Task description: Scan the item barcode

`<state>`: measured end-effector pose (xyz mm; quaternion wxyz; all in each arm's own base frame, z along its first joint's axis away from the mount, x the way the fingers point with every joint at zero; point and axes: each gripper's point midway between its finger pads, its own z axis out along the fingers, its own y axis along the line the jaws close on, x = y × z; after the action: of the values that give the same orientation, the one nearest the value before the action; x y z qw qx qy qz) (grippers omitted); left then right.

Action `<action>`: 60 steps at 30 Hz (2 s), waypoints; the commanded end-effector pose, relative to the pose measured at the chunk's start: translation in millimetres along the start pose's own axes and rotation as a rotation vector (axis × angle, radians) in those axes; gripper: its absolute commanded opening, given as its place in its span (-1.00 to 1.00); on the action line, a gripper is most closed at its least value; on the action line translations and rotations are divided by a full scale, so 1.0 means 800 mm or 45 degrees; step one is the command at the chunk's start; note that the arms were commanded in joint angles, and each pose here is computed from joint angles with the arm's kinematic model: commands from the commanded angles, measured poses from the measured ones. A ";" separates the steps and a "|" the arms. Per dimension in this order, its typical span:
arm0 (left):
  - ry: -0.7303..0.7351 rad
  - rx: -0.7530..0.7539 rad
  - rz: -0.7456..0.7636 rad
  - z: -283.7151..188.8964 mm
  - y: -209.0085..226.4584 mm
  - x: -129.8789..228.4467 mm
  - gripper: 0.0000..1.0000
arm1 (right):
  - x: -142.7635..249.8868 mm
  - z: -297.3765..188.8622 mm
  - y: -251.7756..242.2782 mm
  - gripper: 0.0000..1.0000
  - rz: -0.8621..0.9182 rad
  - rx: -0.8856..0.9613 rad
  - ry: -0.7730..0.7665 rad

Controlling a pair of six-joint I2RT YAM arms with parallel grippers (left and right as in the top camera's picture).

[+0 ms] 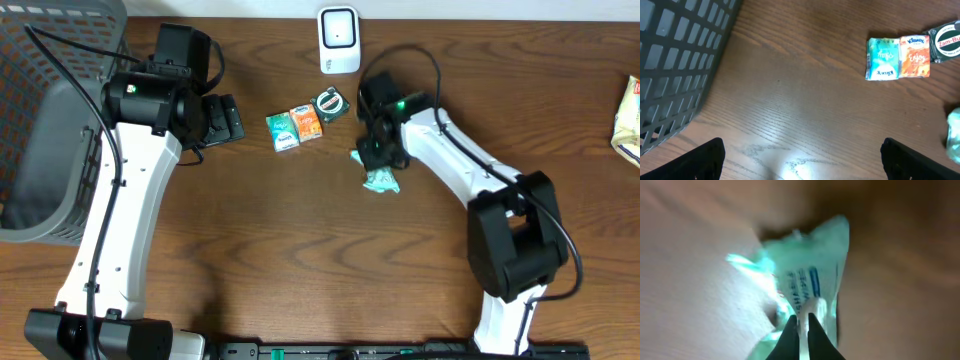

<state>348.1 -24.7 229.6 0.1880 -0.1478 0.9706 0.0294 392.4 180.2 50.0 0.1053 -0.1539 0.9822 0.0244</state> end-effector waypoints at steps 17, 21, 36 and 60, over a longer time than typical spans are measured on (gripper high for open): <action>-0.022 -0.010 0.007 -0.006 0.004 -0.004 0.96 | 0.019 -0.015 0.000 0.86 0.011 -0.008 -0.010; -0.022 -0.010 0.007 -0.006 0.004 -0.004 0.95 | 0.030 0.011 0.002 0.70 0.036 -0.029 -0.026; -0.022 -0.010 0.007 -0.006 0.004 -0.004 0.95 | 0.045 0.044 0.004 -0.95 0.046 -0.050 -0.050; -0.022 -0.010 0.007 -0.006 0.004 -0.004 0.96 | -0.136 -0.064 -0.004 -0.87 0.070 -0.090 -0.629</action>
<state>348.1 -24.7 229.6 0.1880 -0.1478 0.9706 0.0294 477.9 213.4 120.0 0.3381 -0.1267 0.9276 0.0956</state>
